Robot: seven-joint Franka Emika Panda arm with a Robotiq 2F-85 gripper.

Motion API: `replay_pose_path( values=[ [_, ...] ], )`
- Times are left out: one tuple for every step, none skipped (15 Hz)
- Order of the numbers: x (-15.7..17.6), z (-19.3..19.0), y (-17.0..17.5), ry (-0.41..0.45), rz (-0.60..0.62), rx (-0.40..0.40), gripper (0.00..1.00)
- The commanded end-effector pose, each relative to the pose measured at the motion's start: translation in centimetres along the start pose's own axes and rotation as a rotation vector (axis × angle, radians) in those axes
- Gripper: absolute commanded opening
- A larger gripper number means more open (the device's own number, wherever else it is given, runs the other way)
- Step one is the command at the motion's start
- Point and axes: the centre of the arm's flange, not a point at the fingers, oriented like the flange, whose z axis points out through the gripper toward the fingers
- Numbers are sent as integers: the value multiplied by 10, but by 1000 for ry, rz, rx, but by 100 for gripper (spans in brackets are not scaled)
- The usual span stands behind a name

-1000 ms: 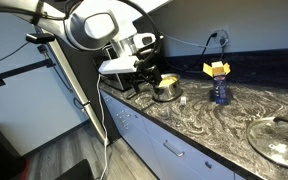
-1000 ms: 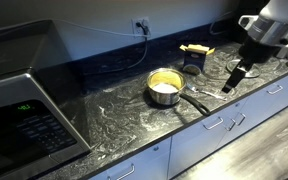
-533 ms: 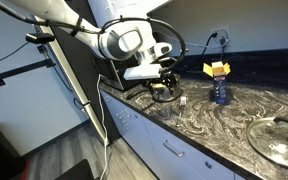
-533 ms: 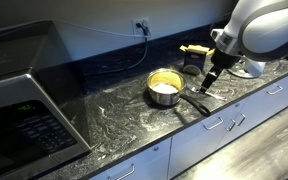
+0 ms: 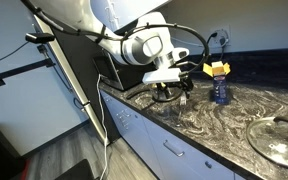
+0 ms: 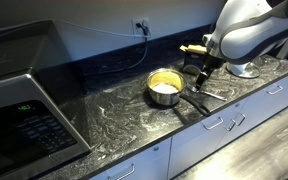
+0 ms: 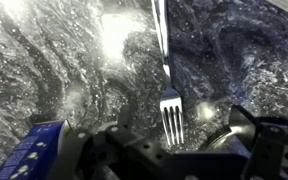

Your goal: Change the position of the fork to face the right side

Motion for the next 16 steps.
replay_pose_path(
  values=[
    [16, 17, 13, -36, 25, -13, 100],
    [17, 23, 16, -45, 34, -16, 100],
    [17, 29, 18, -57, 43, -19, 100],
    [17, 35, 20, -68, 51, -23, 100],
    [17, 39, 21, -75, 56, -24, 100],
    [17, 43, 22, -81, 63, -27, 100],
    [18, 45, 22, -86, 66, -26, 100],
    [18, 48, 23, -90, 71, -25, 97],
    [19, 50, 23, -93, 70, -23, 72],
    [20, 51, 23, -95, 71, -24, 72],
    [20, 52, 24, -98, 73, -23, 71],
    [20, 52, 25, -99, 74, -22, 64],
    [21, 51, 26, -100, 77, -22, 56],
    [22, 50, 26, -99, 78, -22, 48],
    [23, 48, 27, -98, 79, -22, 41],
    [23, 47, 27, -96, 80, -23, 34]
  ],
)
